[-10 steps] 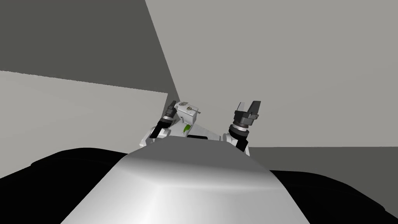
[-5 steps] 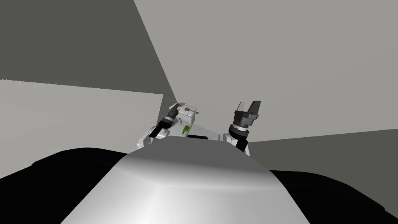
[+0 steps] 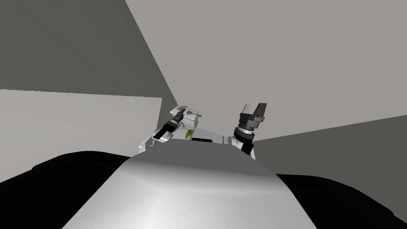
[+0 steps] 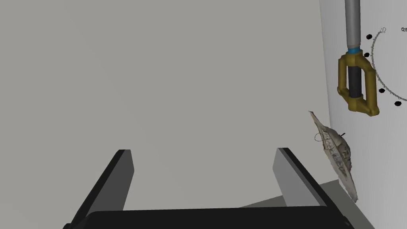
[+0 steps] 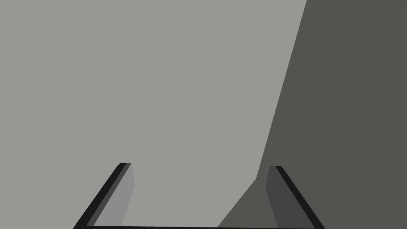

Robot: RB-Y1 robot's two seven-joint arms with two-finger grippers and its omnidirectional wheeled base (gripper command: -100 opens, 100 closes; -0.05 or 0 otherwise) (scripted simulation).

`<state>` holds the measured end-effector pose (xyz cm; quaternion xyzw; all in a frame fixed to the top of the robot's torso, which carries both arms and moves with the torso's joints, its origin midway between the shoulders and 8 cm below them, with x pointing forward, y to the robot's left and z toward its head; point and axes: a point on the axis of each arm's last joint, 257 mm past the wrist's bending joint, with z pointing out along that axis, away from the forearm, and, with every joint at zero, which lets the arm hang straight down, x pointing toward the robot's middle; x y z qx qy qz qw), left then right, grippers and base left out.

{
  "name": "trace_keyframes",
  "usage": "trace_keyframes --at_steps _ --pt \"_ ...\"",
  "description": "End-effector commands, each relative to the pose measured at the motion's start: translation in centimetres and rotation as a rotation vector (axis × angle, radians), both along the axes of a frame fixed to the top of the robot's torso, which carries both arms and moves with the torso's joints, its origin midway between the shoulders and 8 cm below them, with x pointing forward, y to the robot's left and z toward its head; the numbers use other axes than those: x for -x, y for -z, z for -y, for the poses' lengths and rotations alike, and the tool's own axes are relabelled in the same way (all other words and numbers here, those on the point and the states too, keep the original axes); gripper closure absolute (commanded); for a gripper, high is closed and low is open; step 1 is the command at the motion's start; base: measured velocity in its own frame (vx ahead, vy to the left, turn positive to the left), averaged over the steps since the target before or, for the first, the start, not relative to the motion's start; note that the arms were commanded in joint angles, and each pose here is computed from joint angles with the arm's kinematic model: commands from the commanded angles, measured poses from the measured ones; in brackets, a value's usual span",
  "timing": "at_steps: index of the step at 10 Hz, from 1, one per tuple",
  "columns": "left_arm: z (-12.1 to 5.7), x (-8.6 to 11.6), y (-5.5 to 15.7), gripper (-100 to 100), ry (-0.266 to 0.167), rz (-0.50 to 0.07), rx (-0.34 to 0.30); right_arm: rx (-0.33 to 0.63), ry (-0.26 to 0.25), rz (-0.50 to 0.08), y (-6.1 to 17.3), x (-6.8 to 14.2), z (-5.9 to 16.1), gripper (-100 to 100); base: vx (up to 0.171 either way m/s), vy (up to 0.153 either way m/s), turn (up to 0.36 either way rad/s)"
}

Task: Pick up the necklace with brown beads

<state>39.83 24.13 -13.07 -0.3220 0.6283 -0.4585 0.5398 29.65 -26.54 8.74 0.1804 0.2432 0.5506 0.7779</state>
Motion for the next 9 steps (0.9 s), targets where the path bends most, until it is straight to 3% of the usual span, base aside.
trace_keyframes --at_steps 1,3,7,8,9 --pt "-0.1 0.1 1.6 -100 0.004 -0.060 -0.019 0.000 0.000 0.000 0.0 0.0 0.0 0 0.020 0.012 -0.123" --pt "-0.2 0.3 3.0 -100 0.007 -0.109 -0.037 0.000 0.000 0.000 0.0 0.0 0.0 0 0.015 0.022 -0.148" --pt "-1.3 1.4 8.3 -100 0.008 -0.294 -0.113 0.000 0.000 0.000 0.0 0.0 0.0 0 0.025 0.027 -0.200" --pt "-1.5 1.5 8.6 -100 0.002 -0.306 -0.117 0.000 0.000 0.000 0.0 0.0 0.0 0 0.013 0.029 -0.032" --pt "-2.0 1.9 9.9 -100 -0.004 -0.352 -0.138 0.000 0.000 0.000 0.0 0.0 0.0 0 0.011 0.015 -0.091"
